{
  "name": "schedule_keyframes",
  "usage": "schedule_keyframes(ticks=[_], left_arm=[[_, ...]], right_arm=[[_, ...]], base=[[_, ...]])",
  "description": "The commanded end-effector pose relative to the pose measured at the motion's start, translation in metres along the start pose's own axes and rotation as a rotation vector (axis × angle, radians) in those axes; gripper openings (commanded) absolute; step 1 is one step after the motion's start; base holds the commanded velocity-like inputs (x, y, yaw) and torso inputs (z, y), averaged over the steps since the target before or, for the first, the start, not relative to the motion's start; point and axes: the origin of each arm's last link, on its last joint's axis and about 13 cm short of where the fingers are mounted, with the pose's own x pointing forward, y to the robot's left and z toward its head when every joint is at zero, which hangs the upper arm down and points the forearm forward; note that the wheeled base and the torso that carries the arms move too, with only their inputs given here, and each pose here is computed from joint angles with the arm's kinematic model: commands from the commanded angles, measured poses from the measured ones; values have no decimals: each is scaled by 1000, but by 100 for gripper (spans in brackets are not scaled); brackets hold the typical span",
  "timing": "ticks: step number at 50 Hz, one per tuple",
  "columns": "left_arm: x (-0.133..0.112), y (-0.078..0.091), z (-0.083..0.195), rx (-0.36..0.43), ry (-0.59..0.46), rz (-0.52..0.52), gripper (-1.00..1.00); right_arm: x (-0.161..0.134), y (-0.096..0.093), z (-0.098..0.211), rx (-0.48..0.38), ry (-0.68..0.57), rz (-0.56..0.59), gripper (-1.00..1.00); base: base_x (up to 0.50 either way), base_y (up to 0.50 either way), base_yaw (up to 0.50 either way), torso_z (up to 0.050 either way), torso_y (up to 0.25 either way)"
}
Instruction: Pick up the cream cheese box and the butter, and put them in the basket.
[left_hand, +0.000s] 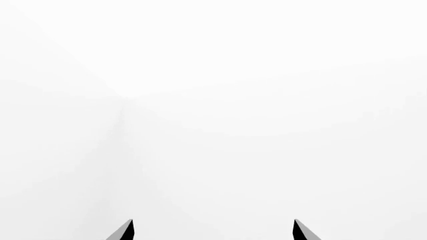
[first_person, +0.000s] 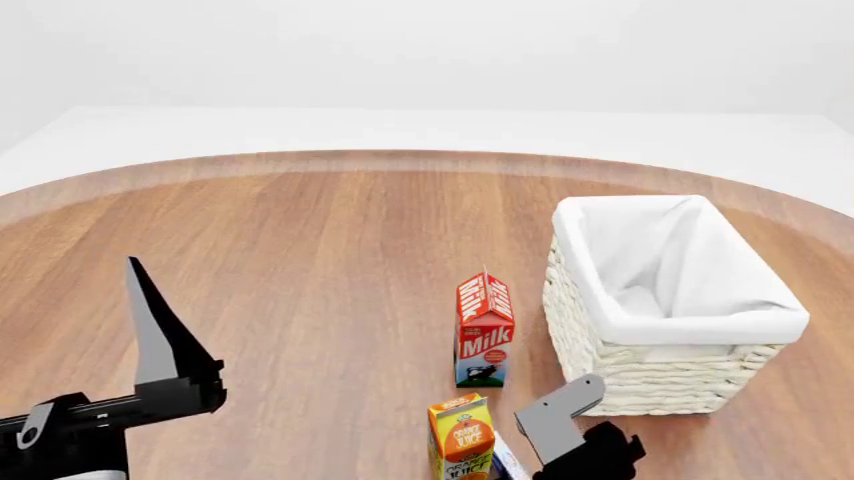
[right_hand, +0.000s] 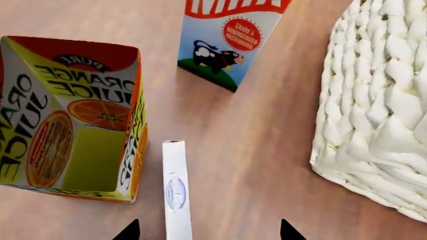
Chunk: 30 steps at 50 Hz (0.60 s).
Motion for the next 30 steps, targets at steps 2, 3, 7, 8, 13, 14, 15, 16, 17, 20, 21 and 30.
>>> schedule_keyframes(ticks=[2, 3, 7, 8, 13, 14, 15, 16, 17, 20, 21, 30], left_arm=[[0, 0, 0, -3, 3, -1, 100], [0, 0, 0, -3, 3, -1, 100], [0, -1, -1, -4, 5, -2, 100], [0, -1, -1, -4, 4, -2, 100], [0, 0, -1, -3, 4, -1, 100], [0, 0, -1, -3, 4, -1, 100], [0, 0, -1, -3, 4, -2, 100], [-1, -1, -1, -3, 4, -3, 100], [-1, -1, -1, -3, 5, -4, 100], [-1, -1, -1, -4, 4, -4, 100], [-1, -1, -1, -4, 3, -5, 100], [-1, -1, -1, -4, 4, -5, 100]], right_arm=[[6, 0, -5, 13, 21, -4, 100], [7, 0, -5, 13, 19, -5, 100], [8, 1, -4, 20, 18, 2, 100], [8, 1, -5, 19, 18, 3, 100], [9, 4, -7, 15, 23, 12, 100], [10, 5, -7, 14, 23, 12, 100], [11, 5, -7, 14, 23, 11, 100], [12, 5, -7, 11, 23, 11, 100], [12, 6, -7, 7, 23, 13, 100], [13, 8, -6, -2, 22, 20, 100], [13, 9, -6, 0, 22, 21, 100], [16, 10, -9, 3, 31, 29, 100]], base=[[0, 0, 0, 0, 0], [0, 0, 0, 0, 0], [0, 0, 0, 0, 0], [0, 0, 0, 0, 0], [0, 0, 0, 0, 0], [0, 0, 0, 0, 0], [0, 0, 0, 0, 0], [0, 0, 0, 0, 0], [0, 0, 0, 0, 0], [0, 0, 0, 0, 0], [0, 0, 0, 0, 0], [0, 0, 0, 0, 0]])
